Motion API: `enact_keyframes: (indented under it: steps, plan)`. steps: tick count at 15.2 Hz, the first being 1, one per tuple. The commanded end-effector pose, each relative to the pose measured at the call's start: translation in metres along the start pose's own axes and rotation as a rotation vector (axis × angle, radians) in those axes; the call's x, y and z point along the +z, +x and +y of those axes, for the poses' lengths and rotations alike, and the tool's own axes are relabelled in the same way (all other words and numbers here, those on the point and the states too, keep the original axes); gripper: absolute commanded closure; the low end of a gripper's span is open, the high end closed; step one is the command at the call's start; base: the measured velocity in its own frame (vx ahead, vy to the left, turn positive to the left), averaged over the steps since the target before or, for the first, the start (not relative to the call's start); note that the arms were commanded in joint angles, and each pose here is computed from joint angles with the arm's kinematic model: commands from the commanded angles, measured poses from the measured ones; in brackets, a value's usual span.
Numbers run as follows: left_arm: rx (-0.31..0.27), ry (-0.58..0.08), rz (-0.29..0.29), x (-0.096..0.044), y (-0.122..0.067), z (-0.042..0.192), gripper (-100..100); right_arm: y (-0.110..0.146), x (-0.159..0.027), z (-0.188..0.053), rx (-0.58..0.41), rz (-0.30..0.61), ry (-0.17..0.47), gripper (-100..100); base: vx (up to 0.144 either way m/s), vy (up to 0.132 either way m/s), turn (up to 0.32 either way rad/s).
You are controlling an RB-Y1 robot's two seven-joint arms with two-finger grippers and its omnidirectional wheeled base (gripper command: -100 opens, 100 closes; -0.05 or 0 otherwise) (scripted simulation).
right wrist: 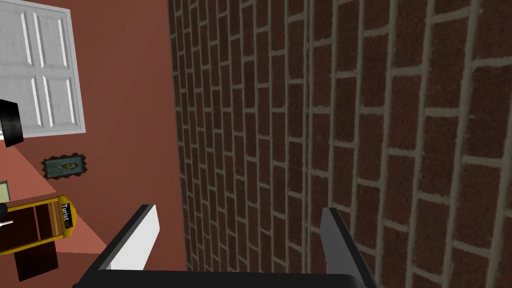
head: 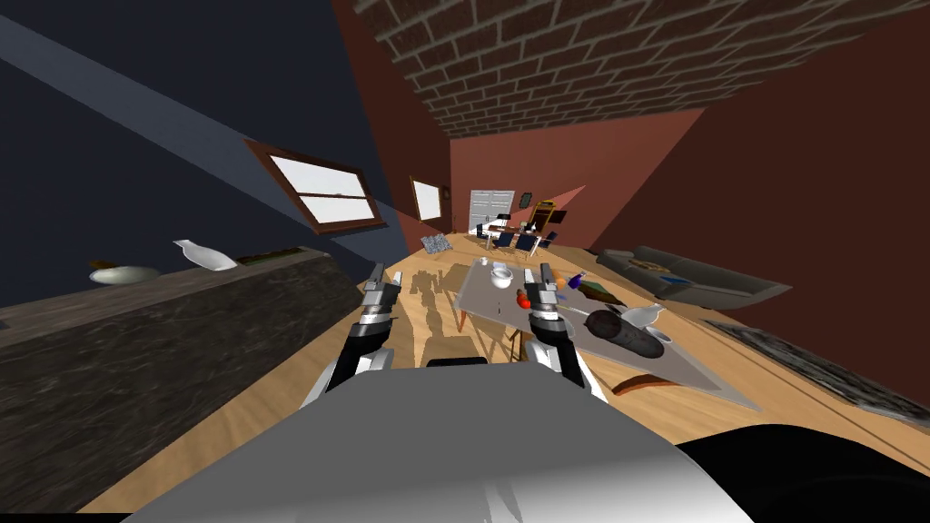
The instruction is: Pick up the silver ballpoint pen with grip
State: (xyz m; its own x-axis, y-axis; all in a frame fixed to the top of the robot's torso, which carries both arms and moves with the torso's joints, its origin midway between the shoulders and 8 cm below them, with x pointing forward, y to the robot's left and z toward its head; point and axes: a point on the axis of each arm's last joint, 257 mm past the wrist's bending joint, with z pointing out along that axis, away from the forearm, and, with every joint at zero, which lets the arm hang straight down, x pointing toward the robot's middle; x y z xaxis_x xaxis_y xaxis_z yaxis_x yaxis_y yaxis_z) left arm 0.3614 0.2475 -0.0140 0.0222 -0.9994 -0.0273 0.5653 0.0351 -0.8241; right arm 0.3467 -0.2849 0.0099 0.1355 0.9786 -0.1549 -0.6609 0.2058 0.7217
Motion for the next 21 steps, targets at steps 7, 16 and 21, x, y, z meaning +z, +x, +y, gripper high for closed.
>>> enact_keyframes:
  steps: [7, 16, 21]
  plan:
    - [0.000, 0.000, 0.000, 0.000, 0.000, 0.000, 0, -0.024, -0.015, -0.081, 0.062, 0.018, 0.194, -100, 0.028, 0.012, 0.071]
    - [0.000, 0.000, 0.000, 0.000, 0.000, 0.000, 0, -0.063, -0.037, -0.151, 0.124, -0.038, 0.370, -100, 0.025, 0.012, 0.063]
    - [0.000, 0.000, 0.000, 0.000, 0.000, 0.000, 0, -0.098, -0.058, -0.197, 0.175, -0.111, 0.488, -100, 0.027, 0.011, 0.075]
